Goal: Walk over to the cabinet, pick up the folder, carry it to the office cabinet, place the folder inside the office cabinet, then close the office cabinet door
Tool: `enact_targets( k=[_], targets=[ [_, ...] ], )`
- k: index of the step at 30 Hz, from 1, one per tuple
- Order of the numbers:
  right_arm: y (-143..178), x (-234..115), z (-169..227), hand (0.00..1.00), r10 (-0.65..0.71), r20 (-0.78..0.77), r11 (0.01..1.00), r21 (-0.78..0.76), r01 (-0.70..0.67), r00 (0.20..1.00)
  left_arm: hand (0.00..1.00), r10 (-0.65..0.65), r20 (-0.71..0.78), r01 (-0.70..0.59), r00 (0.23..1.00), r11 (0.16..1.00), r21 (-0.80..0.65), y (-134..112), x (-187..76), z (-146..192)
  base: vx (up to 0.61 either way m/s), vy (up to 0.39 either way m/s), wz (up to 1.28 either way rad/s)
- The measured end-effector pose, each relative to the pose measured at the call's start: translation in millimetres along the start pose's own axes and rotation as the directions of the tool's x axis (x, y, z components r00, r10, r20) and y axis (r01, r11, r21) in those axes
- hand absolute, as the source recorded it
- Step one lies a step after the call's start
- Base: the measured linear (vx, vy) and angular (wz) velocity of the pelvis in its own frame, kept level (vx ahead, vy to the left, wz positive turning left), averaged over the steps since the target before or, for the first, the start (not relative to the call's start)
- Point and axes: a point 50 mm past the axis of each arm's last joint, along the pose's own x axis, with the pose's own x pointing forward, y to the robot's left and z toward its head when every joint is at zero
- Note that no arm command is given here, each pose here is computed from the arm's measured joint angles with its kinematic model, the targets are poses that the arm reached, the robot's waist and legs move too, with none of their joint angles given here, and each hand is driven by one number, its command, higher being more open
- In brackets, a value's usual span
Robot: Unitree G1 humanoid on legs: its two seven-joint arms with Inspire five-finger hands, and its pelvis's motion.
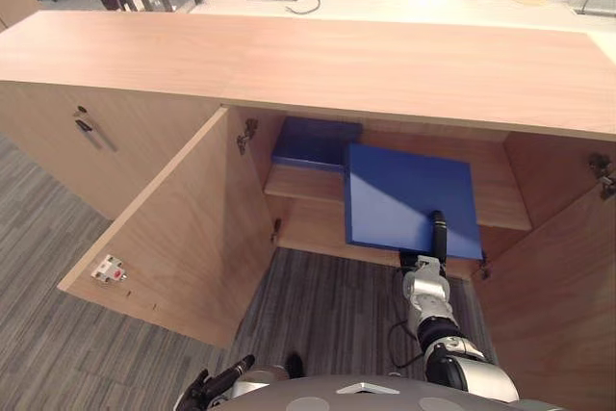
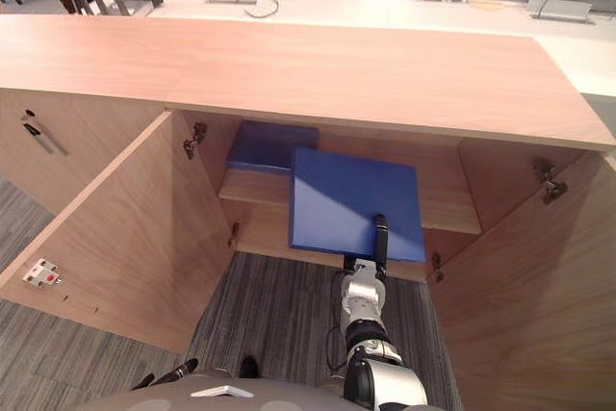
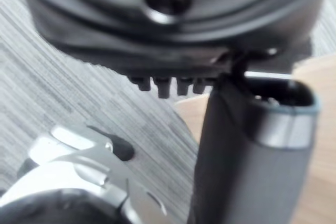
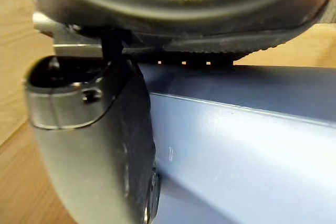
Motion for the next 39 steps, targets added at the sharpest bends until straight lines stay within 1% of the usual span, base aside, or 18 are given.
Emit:
enact_targets(
  k=[3,8,12,17,22,24,27,30,34,39],
  targets=[
    [0.1,-0.3,-1.8,0.0,0.0,-0.01,1.0,-0.003,0.0,1.0,1.0,-0.011,-0.007,0.011,1.0,1.0,0.016,-2.8,-0.2,-2.1,0.08,-0.018,0.01],
    [5.4,-1.5,-12.4,0.0,0.026,-0.066,0.998,-0.056,-0.03,0.997,1.0,-0.01,-0.001,0.01,1.0,1.0,0.015,-2.3,0.0,-0.5,0.12,-0.061,0.01],
    [9.0,-1.4,-17.6,0.0,0.035,-0.1,0.996,-0.076,-0.043,0.994,1.0,-0.016,0.027,0.016,1.0,1.0,0.005,-5.4,0.7,6.2,0.08,-0.058,0.14],
    [3.5,-0.9,-21.6,0.0,0.005,-0.126,0.996,-0.093,-0.016,0.992,1.0,-0.032,0.037,0.031,0.999,0.999,0.034,-7.5,1.0,9.9,0.04,-0.044,0.14],
    [2.2,-1.4,-24.4,0.0,0.003,-0.138,0.994,-0.109,-0.018,0.99,1.0,-0.046,0.054,0.043,0.997,0.998,0.056,-9.8,1.1,14.7,0.0,-0.015,0.06],
    [2.4,-2.4,-27.9,0.0,0.007,-0.15,0.992,-0.123,-0.026,0.989,1.0,-0.048,0.08,0.043,0.996,0.997,0.059,-9.8,1.2,21.3,-0.04,-0.02,-0.11],
    [-4.2,-3.4,-29.5,0.0,-0.016,-0.159,0.992,-0.128,-0.005,0.987,1.0,-0.045,0.103,0.041,0.994,0.998,0.041,-11.4,0.7,25.5,-0.06,-0.04,-0.23],
    [-6.3,-2.8,-27.6,0.0,-0.025,-0.158,0.991,-0.133,0.004,0.987,1.0,-0.038,0.119,0.041,0.992,0.999,-0.024,-15.4,0.2,25.7,-0.11,-0.018,-0.17],
    [-8.1,0.8,-13.9,0.0,-0.025,-0.128,0.985,-0.172,0.003,0.991,1.0,-0.025,0.103,0.038,0.994,0.992,-0.117,-19.7,-0.6,17.5,-0.14,0.014,-0.22],
    [-14.1,2.5,-0.9,0.0,-0.039,-0.099,0.982,-0.187,0.02,0.994,1.0,-0.007,0.061,0.017,0.998,0.987,-0.161,-19.7,-1.1,5.6,0.01,0.085,-0.35]
  ],
)
